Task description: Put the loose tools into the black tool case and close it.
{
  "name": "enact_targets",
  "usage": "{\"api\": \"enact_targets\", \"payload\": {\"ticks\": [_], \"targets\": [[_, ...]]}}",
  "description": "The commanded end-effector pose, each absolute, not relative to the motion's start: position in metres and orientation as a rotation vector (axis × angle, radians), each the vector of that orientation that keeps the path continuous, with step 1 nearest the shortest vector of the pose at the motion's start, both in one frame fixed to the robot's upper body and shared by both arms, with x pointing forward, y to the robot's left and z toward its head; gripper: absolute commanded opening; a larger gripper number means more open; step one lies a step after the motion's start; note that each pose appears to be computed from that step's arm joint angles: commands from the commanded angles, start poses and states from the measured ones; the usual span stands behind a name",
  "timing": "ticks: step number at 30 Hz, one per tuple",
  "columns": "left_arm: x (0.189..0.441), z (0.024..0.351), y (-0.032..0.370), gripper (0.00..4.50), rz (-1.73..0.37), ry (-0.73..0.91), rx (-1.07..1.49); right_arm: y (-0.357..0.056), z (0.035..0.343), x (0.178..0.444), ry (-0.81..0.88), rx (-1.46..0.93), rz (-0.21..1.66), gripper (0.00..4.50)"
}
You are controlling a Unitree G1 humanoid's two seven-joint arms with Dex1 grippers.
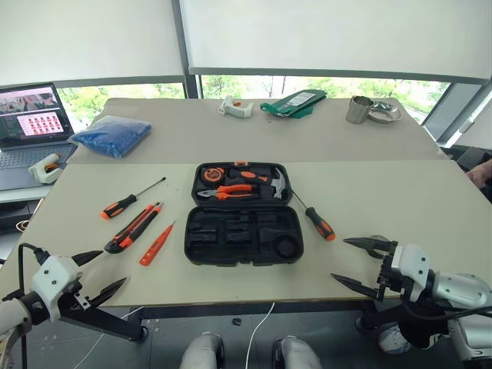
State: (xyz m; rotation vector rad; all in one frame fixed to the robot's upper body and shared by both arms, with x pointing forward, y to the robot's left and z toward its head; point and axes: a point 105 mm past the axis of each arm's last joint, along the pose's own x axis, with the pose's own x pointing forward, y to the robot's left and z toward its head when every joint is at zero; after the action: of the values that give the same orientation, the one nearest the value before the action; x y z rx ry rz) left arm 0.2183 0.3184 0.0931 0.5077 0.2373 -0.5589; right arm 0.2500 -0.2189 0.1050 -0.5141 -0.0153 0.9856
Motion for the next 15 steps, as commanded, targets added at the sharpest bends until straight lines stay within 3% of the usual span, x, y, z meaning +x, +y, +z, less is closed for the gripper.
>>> {"api": "enact_targets", "payload": {"ticks": [1, 4, 9, 15], "targets": [[0.221, 0.116, 0.335, 4.5, -0.434, 0.166, 0.432, -0.213, 0.121, 0.255, -0.102, -0.488, 0.968, 4.49], [0.215, 0.132, 0.358, 4.5, -0.238, 0.083, 0.276, -0.196, 0.139, 0.256, -0.202, -0.381, 1.003, 4.49], [0.191, 0.109, 0.388, 4.5, -0.002, 0.183, 0.071, -0.175, 0.174, 0.259, -0.373, -0.278, 1.007, 4.49], [0.177, 0.101, 0.399, 4.5, 0.076, 0.24, -0.063, -0.16, 0.183, 0.256, -0.433, -0.219, 0.984, 4.49]]}}
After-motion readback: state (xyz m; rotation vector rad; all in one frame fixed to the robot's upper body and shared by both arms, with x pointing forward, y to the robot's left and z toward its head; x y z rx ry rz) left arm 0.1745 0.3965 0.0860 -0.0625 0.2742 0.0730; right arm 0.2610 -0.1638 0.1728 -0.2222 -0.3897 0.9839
